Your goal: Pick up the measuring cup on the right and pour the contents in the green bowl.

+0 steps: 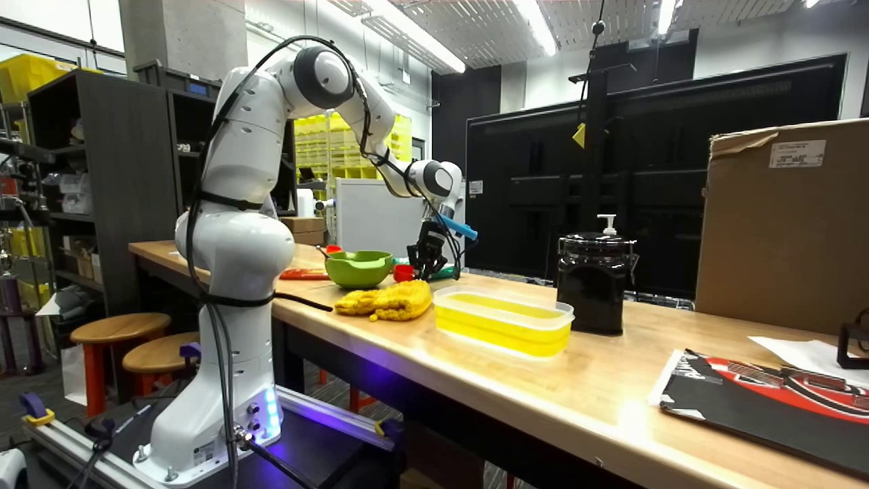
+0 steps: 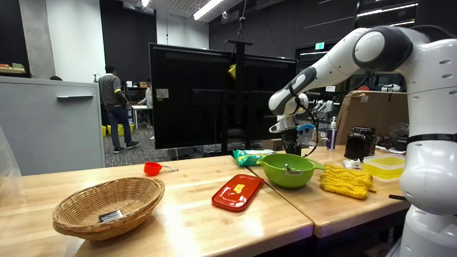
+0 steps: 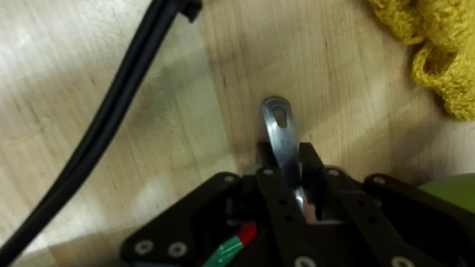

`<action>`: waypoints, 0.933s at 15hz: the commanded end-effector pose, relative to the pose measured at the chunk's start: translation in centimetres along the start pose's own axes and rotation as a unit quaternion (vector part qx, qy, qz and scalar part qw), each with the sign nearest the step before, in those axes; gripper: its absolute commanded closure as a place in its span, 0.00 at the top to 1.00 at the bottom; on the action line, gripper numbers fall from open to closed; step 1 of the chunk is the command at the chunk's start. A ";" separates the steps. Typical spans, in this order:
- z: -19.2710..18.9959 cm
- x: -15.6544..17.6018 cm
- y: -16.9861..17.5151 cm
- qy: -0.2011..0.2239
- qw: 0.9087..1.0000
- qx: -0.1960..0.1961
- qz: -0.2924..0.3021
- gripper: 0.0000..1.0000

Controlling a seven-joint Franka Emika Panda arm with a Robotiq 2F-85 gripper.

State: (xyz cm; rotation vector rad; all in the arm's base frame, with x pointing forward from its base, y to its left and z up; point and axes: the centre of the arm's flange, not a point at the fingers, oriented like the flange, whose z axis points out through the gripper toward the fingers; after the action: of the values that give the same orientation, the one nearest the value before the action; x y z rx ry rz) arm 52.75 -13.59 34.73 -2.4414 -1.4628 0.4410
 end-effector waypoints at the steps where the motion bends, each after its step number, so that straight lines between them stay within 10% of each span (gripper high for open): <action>1: 0.3 -0.2 -0.2 0.004 1.000 0.014 0.001 0.00; 14: -3.8 -1.5 -1.9 -0.040 0.999 0.005 -0.001 0.04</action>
State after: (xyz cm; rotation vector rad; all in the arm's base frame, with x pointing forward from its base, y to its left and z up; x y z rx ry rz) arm 52.35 -14.33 36.69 -2.4255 -1.4633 0.5245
